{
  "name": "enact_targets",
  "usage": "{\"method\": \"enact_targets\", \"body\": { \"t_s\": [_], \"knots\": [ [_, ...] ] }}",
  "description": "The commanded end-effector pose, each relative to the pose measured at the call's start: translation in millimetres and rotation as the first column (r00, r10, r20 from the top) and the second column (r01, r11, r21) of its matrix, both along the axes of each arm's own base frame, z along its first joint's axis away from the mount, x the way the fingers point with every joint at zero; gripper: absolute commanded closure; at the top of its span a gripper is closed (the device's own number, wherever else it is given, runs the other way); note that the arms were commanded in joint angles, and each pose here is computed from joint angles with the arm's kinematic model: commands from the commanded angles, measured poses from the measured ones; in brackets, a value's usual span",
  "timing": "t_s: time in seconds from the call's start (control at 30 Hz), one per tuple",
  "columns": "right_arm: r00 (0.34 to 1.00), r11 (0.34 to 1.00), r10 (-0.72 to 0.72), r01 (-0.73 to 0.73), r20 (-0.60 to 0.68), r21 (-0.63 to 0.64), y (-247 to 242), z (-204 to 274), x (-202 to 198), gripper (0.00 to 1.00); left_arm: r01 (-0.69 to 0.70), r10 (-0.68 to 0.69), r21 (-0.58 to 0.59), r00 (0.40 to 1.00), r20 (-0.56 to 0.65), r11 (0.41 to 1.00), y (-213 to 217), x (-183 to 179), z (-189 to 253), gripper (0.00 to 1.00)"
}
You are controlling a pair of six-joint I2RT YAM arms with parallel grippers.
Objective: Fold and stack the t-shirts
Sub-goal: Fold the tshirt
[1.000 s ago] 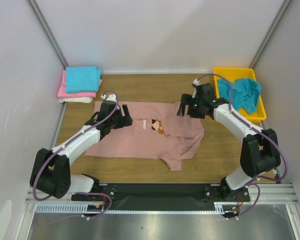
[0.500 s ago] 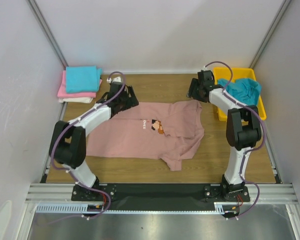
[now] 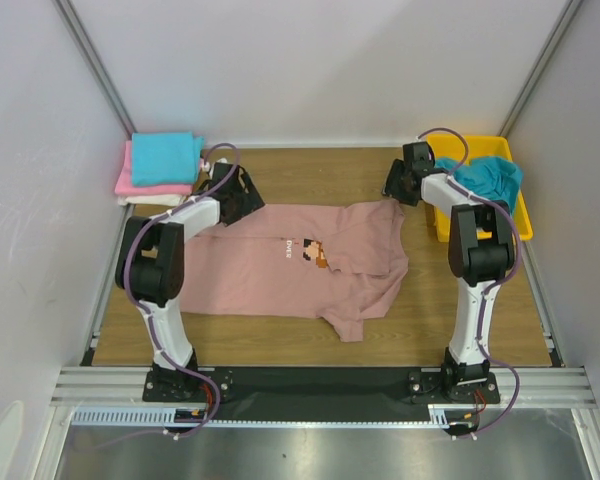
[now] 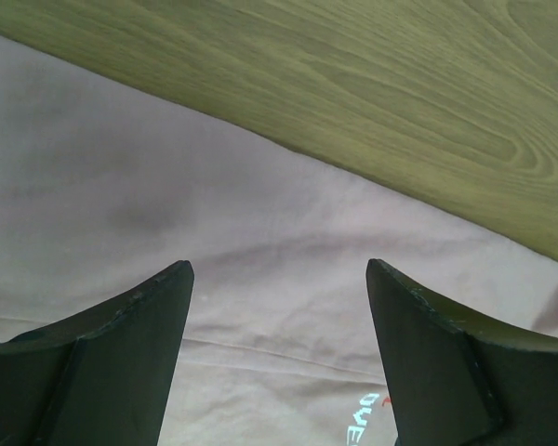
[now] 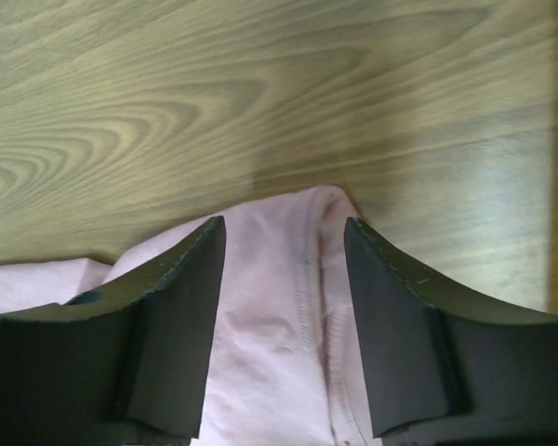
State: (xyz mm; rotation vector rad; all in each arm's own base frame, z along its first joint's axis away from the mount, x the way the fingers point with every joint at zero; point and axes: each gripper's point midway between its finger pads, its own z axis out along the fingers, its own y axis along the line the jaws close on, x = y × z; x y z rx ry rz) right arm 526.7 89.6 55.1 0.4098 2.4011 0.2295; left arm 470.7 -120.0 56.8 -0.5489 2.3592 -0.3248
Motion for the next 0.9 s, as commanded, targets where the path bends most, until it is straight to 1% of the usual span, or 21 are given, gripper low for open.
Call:
{"method": "enact_targets", "body": {
  "t_s": [0.0,0.07,0.2,0.33,0.37,0.43,0.47,0.53,0.57,0.6,0.63,0.67,0.87],
  "knots": [
    [0.999,0.999,0.01,-0.012,0.05,0.041,11,14,16,0.43,-0.047,0.051,-0.056,0.997,0.057,0.997,7,24,15,0.19],
    [0.999,0.999,0.007,-0.009,0.051,0.047,11,14,17,0.45,-0.06,0.063,-0.062,0.997,0.043,0.996,12,25,9,0.19],
    [0.999,0.999,-0.002,0.0,0.038,0.054,11,11,15,0.47,-0.076,0.079,-0.062,0.996,0.04,0.995,17,29,4,0.2],
    [1.0,0.997,0.007,-0.008,0.009,0.078,16,1,11,0.53,-0.088,0.09,-0.059,0.995,0.033,0.994,21,32,-1,0.21],
    [1.0,0.997,0.005,-0.005,0.004,0.08,16,-1,11,0.58,-0.091,0.093,-0.058,0.995,0.031,0.994,22,33,-1,0.21],
    [1.0,0.997,0.001,-0.001,-0.003,0.077,16,-4,10,0.64,-0.106,0.108,-0.056,0.994,0.025,0.993,26,33,-4,0.21],
    [1.0,0.997,-0.002,0.003,-0.006,0.073,15,-5,10,0.72,-0.112,0.114,-0.055,0.993,0.022,0.992,27,33,-6,0.21],
    [1.0,0.998,-0.008,0.009,-0.014,0.065,13,-6,9,0.8,-0.139,0.139,-0.055,0.99,0.006,0.989,32,32,-11,0.22],
    [1.0,0.999,-0.024,0.025,-0.013,0.044,7,-6,9,0.87,-0.146,0.146,-0.054,0.989,-0.001,0.988,33,31,-13,0.22],
    [0.999,0.999,-0.029,0.03,-0.02,0.036,6,-7,7,0.9,-0.158,0.158,-0.052,0.987,-0.008,0.986,34,31,-15,0.22],
    [0.999,0.999,-0.04,0.04,-0.015,0.024,2,-5,8,0.97,-0.166,0.165,-0.05,0.986,-0.014,0.985,36,30,-17,0.23],
    [0.999,0.999,-0.047,0.048,-0.013,0.018,0,-4,8,1.0,-0.173,0.172,-0.049,0.985,-0.019,0.984,38,29,-19,0.24],
    [0.996,0.996,-0.093,0.093,-0.008,-0.02,-21,1,6,1.0,-0.221,0.219,-0.036,0.975,-0.044,0.975,46,23,-25,0.24]
  ]
}}
